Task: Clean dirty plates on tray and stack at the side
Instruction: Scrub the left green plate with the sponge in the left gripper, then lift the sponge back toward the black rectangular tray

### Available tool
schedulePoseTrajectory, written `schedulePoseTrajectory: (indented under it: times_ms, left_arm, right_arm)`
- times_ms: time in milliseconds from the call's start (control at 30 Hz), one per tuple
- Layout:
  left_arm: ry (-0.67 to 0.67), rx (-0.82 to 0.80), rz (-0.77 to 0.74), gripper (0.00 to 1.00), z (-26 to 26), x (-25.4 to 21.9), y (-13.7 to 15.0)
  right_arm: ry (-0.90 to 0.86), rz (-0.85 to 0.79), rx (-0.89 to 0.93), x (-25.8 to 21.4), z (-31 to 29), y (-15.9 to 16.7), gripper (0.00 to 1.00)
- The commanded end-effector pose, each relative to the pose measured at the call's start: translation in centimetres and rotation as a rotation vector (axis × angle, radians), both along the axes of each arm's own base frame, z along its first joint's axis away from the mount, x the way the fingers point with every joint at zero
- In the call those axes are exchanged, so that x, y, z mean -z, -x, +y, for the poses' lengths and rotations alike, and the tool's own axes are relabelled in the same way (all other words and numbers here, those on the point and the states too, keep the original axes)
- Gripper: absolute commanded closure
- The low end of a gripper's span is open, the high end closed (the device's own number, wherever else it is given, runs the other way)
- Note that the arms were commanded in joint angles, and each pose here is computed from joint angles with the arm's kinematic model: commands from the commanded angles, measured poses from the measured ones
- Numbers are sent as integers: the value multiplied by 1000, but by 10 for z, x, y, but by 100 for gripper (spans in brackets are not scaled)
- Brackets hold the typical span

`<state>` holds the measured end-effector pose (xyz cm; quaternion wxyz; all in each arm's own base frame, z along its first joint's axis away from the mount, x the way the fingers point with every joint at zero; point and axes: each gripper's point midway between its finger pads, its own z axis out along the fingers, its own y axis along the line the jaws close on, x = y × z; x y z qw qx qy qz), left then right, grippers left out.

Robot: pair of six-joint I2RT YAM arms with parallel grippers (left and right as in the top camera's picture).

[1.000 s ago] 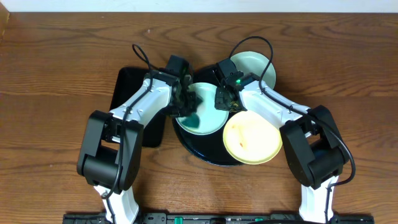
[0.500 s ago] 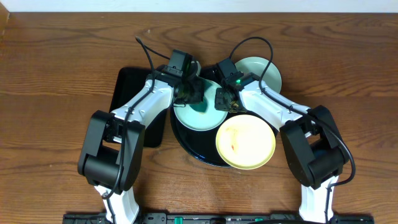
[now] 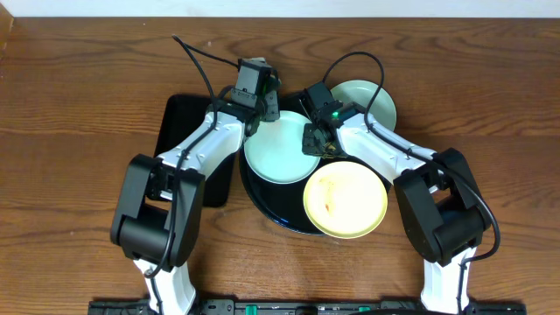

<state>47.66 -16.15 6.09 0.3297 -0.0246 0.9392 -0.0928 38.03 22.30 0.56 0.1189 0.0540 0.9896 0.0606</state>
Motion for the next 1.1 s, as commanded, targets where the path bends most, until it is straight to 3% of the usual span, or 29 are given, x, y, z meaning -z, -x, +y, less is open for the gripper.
schedulePoseTrajectory:
  times_ms: [0,167,433,600,833,1067]
  left_arm:
    - [7,15,52,93,-3,25,4]
    - [123,120,133,93,-28,35,20]
    - [325,248,239,93,-50,13,48]
    - [315,192,236,93,-24,-8,48]
    - [228,39,105,93,36,-68,40]
    - [38,-118,109,93,103,-107,81]
  right_arm:
    - [-2,21,4,10,6,4,95]
    - [-2,21,4,10,6,4,95]
    - [-2,21,4,10,6,4,95]
    - [-2,21,4,10,6,4,95]
    - [-2,21,4,10,6,4,97]
    - [-48,50,-11,10,14,9,99]
